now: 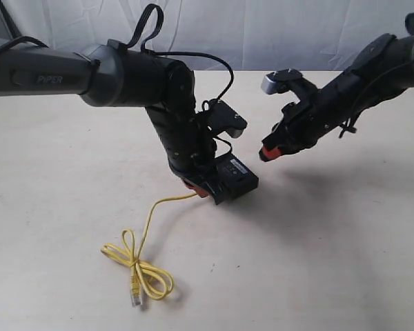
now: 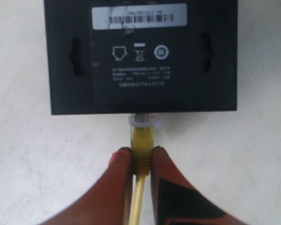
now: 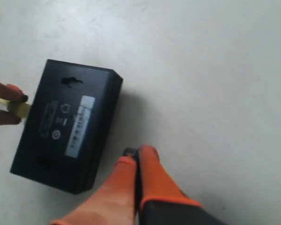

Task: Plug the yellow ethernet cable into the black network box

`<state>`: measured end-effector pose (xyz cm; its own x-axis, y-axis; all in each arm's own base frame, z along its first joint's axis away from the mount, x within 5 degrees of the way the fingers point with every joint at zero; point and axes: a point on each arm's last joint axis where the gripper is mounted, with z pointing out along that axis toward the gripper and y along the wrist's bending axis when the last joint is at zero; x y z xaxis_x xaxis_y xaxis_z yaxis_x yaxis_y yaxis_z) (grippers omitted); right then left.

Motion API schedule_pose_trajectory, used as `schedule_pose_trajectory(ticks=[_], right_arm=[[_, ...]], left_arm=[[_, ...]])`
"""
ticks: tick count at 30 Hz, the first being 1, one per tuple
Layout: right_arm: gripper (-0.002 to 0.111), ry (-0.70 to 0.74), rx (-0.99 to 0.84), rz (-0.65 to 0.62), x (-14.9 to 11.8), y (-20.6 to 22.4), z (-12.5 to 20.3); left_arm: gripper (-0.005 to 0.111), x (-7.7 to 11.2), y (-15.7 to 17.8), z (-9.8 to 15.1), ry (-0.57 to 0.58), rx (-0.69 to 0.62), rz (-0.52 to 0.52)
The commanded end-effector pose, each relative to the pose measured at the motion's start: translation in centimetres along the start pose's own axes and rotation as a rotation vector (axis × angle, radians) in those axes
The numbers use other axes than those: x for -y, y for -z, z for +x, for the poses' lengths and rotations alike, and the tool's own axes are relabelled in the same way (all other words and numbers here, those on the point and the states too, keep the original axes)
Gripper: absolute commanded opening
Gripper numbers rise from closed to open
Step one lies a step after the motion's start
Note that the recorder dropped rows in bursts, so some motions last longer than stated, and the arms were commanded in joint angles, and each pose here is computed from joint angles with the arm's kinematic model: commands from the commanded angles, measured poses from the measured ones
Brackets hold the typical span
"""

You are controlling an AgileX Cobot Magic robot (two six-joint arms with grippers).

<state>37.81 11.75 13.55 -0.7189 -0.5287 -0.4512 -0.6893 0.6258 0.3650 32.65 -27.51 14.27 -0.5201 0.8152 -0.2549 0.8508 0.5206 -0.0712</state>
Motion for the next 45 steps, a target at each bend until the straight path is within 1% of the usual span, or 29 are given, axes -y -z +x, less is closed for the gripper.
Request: schedule_pose_trajectory(ticks=[1,5,10,12,13,14,15,16,17,19,20,22,24,27,29,33,35,36,40,42,45], right_arm=[[-0.001,-0.039,0.006,0.069,0.6,2.5,0.2],[-0.001,-0.045,-0.002,0.130,0.6,4.1,0.1],[-0.001,-0.044,-0.005,0.124,0.5,4.2,0.1],[-0.001,-0.046,-0.010,0.116,0.4,4.2,0.1],[-0.001,-0.046,-0.012,0.112,0.4,4.2,0.2],[-0.001,-0.047,-0.015,0.108,0.3,4.2,0.2],[-0.001,-0.047,-0.016,0.107,0.3,4.2,0.2],[-0.001,-0.047,-0.016,0.107,0.3,4.2,0.2],[-0.001,-0.054,-0.016,0.106,0.3,4.2,0.2],[-0.001,-0.069,-0.018,0.108,0.3,4.2,0.2],[-0.001,-0.072,-0.020,0.108,0.3,4.2,0.2],[-0.001,-0.085,-0.031,0.106,0.2,4.3,0.3],[-0.001,-0.099,-0.035,0.119,0.1,4.6,0.3],[-0.001,-0.094,-0.043,0.176,-0.1,5.8,0.2],[-0.001,-0.079,-0.075,0.247,-0.3,7.1,0.3],[-0.001,-0.189,-0.062,0.385,-0.5,10.0,0.4],[-0.001,-0.231,-0.038,0.433,-0.7,11.5,0.5],[-0.001,-0.256,-0.034,0.464,-1.0,12.8,0.7],[-0.001,-0.281,-0.040,0.568,-2.5,15.5,1.5],[-0.001,-0.288,-0.008,0.629,-3.4,16.9,2.1],[-0.001,-0.275,0.069,0.702,-5.1,18.6,3.4]], left_arm=[[0.000,0.1,-0.4,-0.1,0.008,0.001,0.015],[0.000,0.1,-0.6,-0.2,0.014,0.009,0.015],[0.000,0.0,-2.0,0.1,0.030,-0.012,0.032],[0.006,0.0,-1.8,-0.1,0.039,-0.001,0.028],[0.011,0.1,-1.7,0.0,0.038,-0.005,0.030],[0.028,0.2,-1.3,0.0,0.036,-0.008,0.033],[0.038,0.2,-1.2,0.0,0.036,-0.015,0.038],[0.054,0.3,-1.0,0.0,0.035,-0.017,0.039],[0.064,0.3,-0.9,0.1,0.033,-0.020,0.040],[0.083,0.2,-0.6,0.0,0.068,-0.016,0.030],[0.089,0.2,-0.2,-0.1,0.079,-0.009,0.022],[0.087,0.3,1.0,-0.2,0.077,-0.002,0.020],[0.084,0.2,2.4,-0.4,0.063,0.006,-0.005],[0.076,-0.1,5.0,-0.4,0.041,0.021,-0.096],[0.063,-0.8,6.9,0.0,0.034,0.018,-0.170],[0.026,-2.1,9.7,1.4,0.056,-0.025,-0.221],[0.005,-3.2,11.2,2.5,0.100,-0.052,-0.222],[0.000,-4.1,12.5,3.5,0.148,-0.064,-0.224],[0.000,-5.8,15.7,5.5,0.274,-0.004,-0.264],[0.000,-5.8,17.1,6.8,0.312,0.039,-0.289],[0.000,-5.5,18.6,8.6,0.335,0.118,-0.332]])
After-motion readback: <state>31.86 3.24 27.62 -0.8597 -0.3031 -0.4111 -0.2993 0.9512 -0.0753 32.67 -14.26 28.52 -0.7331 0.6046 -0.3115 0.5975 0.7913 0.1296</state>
